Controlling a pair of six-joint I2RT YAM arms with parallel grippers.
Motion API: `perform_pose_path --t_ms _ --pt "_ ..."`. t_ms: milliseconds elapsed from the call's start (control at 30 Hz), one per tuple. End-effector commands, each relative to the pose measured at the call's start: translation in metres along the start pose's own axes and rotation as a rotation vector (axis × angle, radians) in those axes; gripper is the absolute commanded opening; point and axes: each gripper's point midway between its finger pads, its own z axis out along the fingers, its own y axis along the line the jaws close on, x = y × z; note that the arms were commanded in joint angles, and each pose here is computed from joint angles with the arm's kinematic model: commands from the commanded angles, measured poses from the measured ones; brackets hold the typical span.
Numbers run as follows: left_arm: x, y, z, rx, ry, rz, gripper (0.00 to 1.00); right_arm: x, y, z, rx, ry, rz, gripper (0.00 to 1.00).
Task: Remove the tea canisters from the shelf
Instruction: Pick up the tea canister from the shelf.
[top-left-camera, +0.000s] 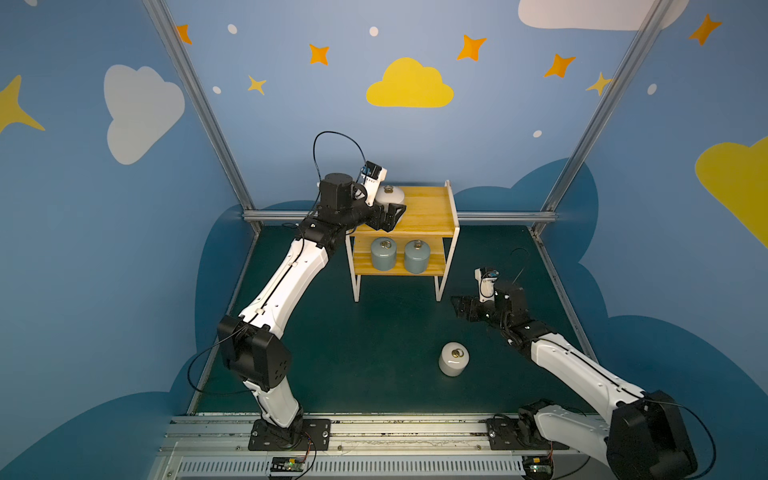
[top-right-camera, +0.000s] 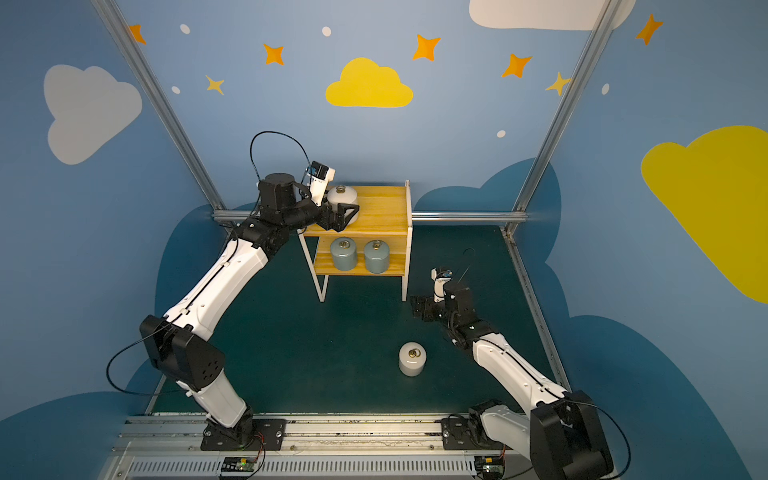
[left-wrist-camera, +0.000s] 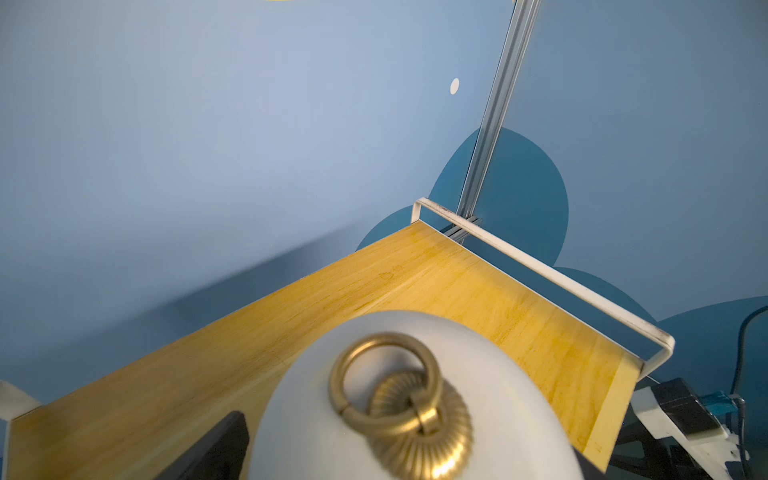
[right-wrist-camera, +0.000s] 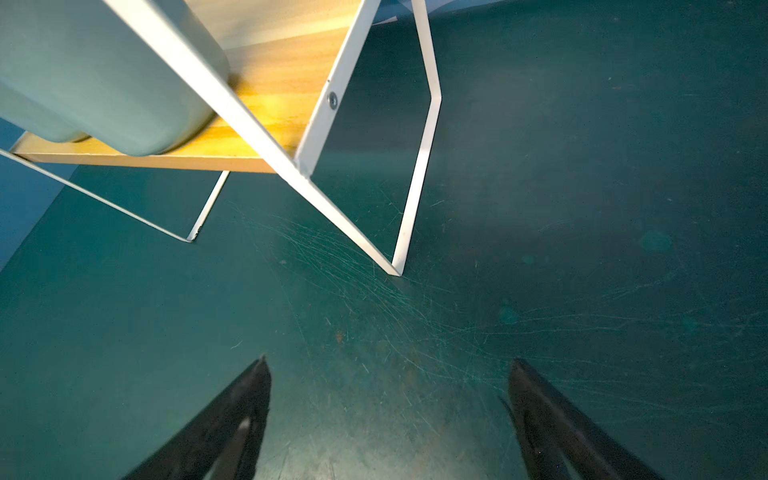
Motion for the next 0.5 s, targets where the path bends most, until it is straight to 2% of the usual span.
perform_pose_path --t_ms 0,233,467 --pt "-0.0137 -0.0014 -0.0002 0.018 -0.037 0.008 0.99 -0.0182 0.0056 -0.0034 -0.019 -0.045 -0.007 0.91" --pt "-0.0143 -0.002 0.0016 0.028 -0.042 0.004 0.95 -0.0171 0.0059 -0.0034 -0.022 -0.042 -0.002 0.91" --pt "-0.0135 -0.005 0.0021 0.044 -0.042 0.001 0.85 -0.0153 0.0052 -0.0048 -0.019 -0.04 -0.001 0.91"
